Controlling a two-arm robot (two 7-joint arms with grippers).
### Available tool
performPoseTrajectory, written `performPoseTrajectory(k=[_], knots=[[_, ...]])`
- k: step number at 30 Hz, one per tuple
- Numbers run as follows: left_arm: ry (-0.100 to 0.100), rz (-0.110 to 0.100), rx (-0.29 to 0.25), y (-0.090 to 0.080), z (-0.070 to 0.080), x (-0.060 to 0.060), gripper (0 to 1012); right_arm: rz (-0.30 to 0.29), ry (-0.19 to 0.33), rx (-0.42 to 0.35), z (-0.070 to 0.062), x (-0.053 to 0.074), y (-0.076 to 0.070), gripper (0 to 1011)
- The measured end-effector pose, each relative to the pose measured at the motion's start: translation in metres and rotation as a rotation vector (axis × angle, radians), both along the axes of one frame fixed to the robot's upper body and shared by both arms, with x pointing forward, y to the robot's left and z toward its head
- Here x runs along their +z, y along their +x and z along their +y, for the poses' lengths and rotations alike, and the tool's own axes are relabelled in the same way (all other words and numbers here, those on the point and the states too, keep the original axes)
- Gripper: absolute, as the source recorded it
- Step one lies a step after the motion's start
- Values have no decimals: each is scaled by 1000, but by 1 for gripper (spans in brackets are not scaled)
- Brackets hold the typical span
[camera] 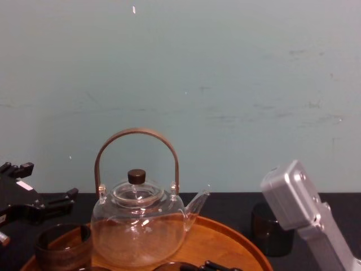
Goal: Pick up the glass from the table and place it on the tray.
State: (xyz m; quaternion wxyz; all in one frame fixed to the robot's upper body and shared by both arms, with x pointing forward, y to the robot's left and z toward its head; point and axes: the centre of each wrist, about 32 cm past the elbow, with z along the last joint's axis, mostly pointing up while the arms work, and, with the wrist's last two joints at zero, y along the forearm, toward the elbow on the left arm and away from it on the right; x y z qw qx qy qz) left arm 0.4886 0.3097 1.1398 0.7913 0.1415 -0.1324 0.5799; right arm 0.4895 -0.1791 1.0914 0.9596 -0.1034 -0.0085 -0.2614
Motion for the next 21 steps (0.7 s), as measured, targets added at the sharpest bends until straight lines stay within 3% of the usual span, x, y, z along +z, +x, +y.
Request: performPoseTrajectory(k=[8,13,21], knots=[[0,0,0,0,0,0,1002,0,0,0,0,0,0,918],[0,0,0,0,0,0,1001,0,-2,-1,0,0,0,1002],[0,0,0,0,0,0,1001,-16,9,-3,-2,1,-1,1002]])
